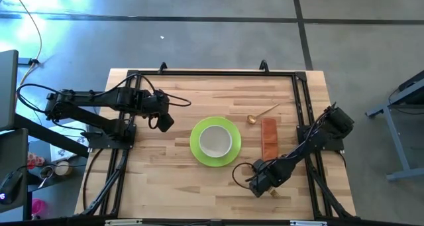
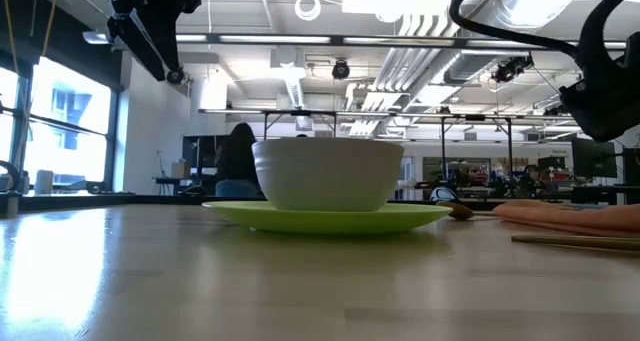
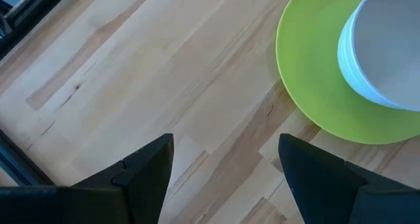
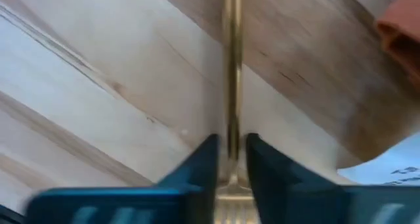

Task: Set table place
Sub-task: Stack the white bowl on top of the green plate

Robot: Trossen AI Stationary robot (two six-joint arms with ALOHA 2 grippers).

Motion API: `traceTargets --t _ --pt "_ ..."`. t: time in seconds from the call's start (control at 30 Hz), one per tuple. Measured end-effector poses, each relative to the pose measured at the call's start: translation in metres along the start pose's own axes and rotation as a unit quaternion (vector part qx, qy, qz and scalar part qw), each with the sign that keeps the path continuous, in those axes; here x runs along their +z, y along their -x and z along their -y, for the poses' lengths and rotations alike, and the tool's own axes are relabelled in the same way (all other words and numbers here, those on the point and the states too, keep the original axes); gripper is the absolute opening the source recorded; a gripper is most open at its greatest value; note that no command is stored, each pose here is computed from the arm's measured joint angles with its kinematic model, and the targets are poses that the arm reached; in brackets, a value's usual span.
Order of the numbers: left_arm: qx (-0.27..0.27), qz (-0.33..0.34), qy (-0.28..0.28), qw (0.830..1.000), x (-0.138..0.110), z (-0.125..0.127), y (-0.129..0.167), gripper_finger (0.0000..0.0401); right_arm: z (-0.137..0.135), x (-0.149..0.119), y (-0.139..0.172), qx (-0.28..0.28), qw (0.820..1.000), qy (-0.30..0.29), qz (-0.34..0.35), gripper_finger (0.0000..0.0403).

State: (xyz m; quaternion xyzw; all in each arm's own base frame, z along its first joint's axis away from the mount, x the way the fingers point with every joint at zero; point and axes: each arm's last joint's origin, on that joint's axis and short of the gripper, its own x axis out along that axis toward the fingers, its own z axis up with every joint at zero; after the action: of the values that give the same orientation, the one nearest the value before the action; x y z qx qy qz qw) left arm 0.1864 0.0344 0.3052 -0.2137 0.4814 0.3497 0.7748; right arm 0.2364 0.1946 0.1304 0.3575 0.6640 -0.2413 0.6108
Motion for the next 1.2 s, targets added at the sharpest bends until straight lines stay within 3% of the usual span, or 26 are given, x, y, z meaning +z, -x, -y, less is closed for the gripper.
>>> traceTargets --t 0.07,0.37,0.6,0.73,0.9,1.0,1.2 --pt "-0.008 -0.006 -0.006 1.000 0.000 0.001 0.000 0.0266 -0.003 0.001 0.006 0.005 1.000 0.016 -0.005 0.0016" --pt "-0.067 -0.034 -0.048 0.996 -0.001 0.005 0.000 0.0266 -0.012 0.016 0.070 -0.020 0.994 0.110 -0.016 0.0003" --pt "-0.125 -0.025 -0.084 0.988 0.003 0.011 0.001 0.0266 -0.011 0.048 0.148 -0.073 0.960 0.269 -0.012 0.0001" --pt "-0.131 -0.021 -0.091 0.987 0.004 0.012 0.001 0.0266 -0.002 0.080 0.190 -0.096 0.922 0.374 0.023 0.0001" --pt "-0.138 -0.020 -0.094 0.986 0.004 0.012 0.002 0.0266 0.016 0.131 0.241 -0.117 0.874 0.458 0.111 0.0001" --pt "-0.151 -0.028 -0.095 0.984 0.004 0.013 0.002 0.0266 0.027 0.156 0.268 -0.140 0.825 0.519 0.172 0.0000" --pt "-0.183 -0.028 -0.089 0.979 0.005 0.016 0.003 0.0266 0.040 0.182 0.301 -0.182 0.705 0.647 0.227 0.0000"
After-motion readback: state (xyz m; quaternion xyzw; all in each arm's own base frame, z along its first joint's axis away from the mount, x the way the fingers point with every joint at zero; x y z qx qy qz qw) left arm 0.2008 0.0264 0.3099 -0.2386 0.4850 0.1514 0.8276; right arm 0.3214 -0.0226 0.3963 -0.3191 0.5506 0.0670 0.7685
